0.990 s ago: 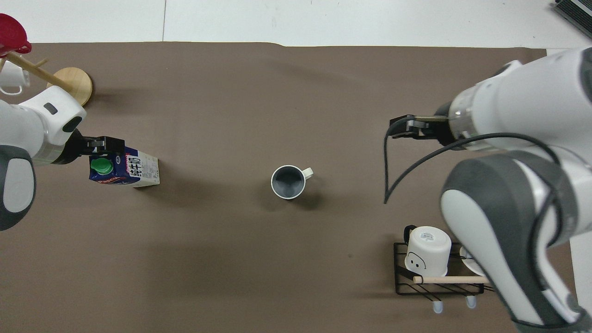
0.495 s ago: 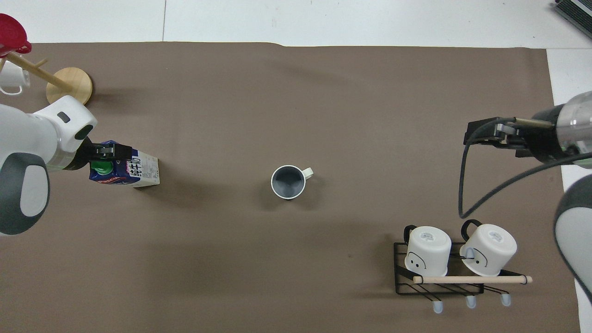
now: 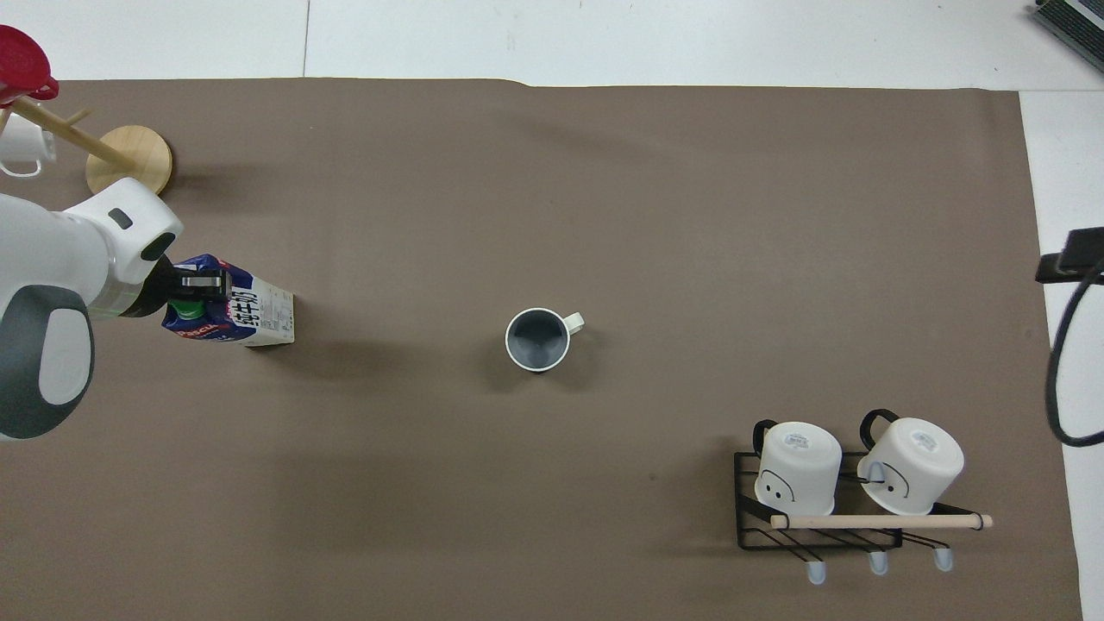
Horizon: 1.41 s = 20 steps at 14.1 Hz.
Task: Place cup and milk on table
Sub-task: 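Release the mug and withdraw the right gripper while the left gripper grasps the carton, then carry the milk carton with the left gripper beside the white mug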
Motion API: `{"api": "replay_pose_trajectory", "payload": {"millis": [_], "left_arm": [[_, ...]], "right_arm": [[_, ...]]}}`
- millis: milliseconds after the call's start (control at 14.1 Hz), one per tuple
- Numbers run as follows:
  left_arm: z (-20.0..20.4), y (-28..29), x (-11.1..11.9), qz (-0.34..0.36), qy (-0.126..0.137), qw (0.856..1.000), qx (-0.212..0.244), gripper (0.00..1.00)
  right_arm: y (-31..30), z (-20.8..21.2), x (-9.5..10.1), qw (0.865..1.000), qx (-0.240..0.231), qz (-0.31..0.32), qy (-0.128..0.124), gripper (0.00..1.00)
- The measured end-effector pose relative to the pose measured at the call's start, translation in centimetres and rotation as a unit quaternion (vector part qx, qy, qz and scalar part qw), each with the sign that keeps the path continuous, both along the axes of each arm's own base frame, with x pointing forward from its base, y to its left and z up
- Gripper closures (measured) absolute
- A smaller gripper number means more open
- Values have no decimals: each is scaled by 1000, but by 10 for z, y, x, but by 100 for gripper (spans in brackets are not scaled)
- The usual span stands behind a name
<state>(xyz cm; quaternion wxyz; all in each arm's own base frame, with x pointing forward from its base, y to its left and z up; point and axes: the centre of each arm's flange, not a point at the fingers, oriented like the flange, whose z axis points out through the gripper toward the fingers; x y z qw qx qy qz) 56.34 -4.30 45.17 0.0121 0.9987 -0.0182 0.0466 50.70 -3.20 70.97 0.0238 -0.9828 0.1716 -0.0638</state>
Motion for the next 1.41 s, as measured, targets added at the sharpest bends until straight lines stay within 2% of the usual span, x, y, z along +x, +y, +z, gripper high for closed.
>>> {"api": "replay_pose_trajectory", "payload": {"millis": [283, 424, 778, 1061, 1414], "left_arm": [[25, -19, 6, -2, -26, 1000, -4, 63], [32, -50, 3, 1, -32, 999, -10, 64], [38, -147, -18, 8, -38, 999, -27, 64], [30, -212, -39, 13, -35, 999, -39, 64], [-3, -251, -40, 11, -28, 999, -40, 64]], "right_arm": [[-1, -40, 8, 998, -4, 39, 40, 0], [8, -57, 14, 998, -6, 49, 48, 0], [20, -58, 16, 996, -31, 68, 44, 0], [24, -57, 16, 996, -33, 74, 43, 0], [25, -57, 16, 996, -33, 74, 43, 0]]}}
